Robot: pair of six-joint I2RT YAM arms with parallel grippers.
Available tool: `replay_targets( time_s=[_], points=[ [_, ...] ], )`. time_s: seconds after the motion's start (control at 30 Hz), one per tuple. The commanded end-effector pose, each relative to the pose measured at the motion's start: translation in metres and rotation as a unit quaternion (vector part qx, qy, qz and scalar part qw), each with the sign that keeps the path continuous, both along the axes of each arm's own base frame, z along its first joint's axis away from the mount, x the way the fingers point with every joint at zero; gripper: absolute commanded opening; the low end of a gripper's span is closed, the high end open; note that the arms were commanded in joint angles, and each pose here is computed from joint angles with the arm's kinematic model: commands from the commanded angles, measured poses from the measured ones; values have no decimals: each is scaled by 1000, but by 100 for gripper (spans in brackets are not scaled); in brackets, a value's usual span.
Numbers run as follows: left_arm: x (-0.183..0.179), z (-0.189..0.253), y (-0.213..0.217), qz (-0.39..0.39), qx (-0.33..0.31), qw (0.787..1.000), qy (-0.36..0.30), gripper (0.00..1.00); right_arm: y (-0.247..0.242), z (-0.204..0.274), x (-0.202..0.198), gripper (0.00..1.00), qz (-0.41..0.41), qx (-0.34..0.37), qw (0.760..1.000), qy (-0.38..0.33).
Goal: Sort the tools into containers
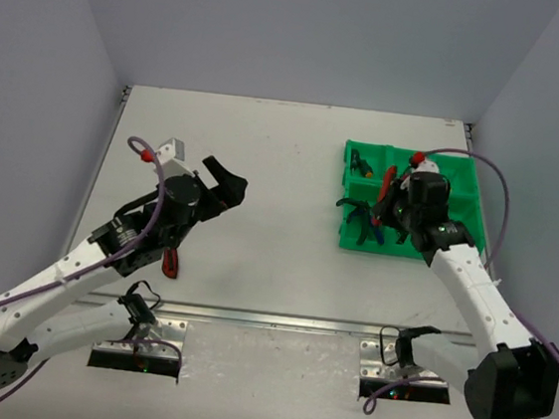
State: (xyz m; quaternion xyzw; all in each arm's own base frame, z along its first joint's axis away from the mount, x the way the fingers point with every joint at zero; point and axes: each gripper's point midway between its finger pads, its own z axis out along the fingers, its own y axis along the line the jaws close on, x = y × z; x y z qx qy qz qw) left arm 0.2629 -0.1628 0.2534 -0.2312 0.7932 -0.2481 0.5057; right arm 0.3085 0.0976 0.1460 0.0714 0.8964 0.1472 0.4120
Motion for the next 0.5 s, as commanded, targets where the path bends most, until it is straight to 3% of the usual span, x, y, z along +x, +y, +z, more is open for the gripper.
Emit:
replay_targets(
  time_s=[0.0, 0.13, 0.47],
  points=[
    [-15, -12, 28, -7, 112, 993, 34, 100, -104, 0, -5, 0, -128, -143, 979, 60],
    [-24, -18, 38, -55, 200, 978, 39, 100, -129, 8, 11, 0, -161, -180, 968, 65],
    [-29, -44, 53, -50, 236, 970, 36, 100, -193, 11, 45, 0, -203, -257, 935, 133]
  ],
)
